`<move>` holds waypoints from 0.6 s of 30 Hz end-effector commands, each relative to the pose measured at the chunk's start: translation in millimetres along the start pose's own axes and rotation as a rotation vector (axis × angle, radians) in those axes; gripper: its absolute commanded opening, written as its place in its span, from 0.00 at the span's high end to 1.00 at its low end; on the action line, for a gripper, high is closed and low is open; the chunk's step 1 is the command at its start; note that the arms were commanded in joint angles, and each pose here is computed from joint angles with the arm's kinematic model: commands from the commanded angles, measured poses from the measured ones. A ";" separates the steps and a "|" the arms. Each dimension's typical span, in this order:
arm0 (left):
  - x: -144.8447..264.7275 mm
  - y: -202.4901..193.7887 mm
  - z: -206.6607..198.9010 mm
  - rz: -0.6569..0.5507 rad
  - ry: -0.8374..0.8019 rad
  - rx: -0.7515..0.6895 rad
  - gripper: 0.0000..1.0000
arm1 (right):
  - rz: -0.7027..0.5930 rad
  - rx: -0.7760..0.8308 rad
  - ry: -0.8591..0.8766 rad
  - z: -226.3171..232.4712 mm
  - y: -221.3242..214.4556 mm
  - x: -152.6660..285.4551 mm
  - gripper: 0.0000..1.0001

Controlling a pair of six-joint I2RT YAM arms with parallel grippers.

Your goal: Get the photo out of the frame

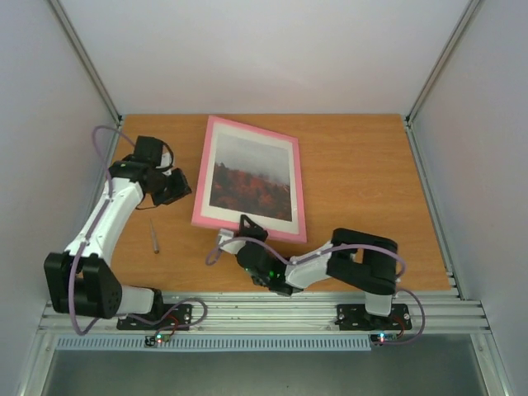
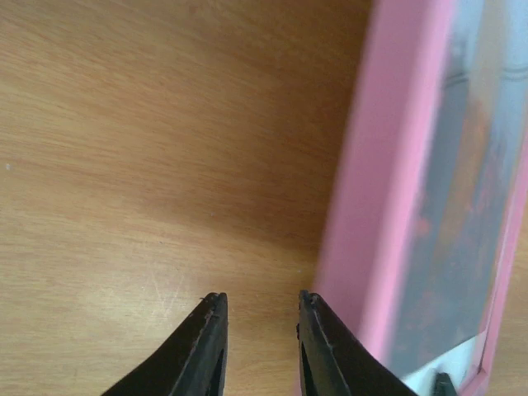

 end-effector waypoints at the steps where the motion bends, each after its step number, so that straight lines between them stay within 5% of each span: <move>1: 22.5 2.4 0.9 -0.055 -0.072 0.031 0.71 | -0.041 -0.475 0.024 -54.7 23.7 -3.0 0.99; 18: 70.6 -1.9 -1.7 -0.199 -0.152 0.019 0.45 | -0.231 -0.943 0.104 -139.1 50.2 8.4 0.99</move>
Point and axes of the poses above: each gripper's point midway between its finger pads, its own x axis back along the fingers, its own z axis along the line the jaws close on, y = z × x, the point moved 4 cm from there along x, back along the fingers, and after that the axes turned 1 degree about x, right-handed, at the moved point
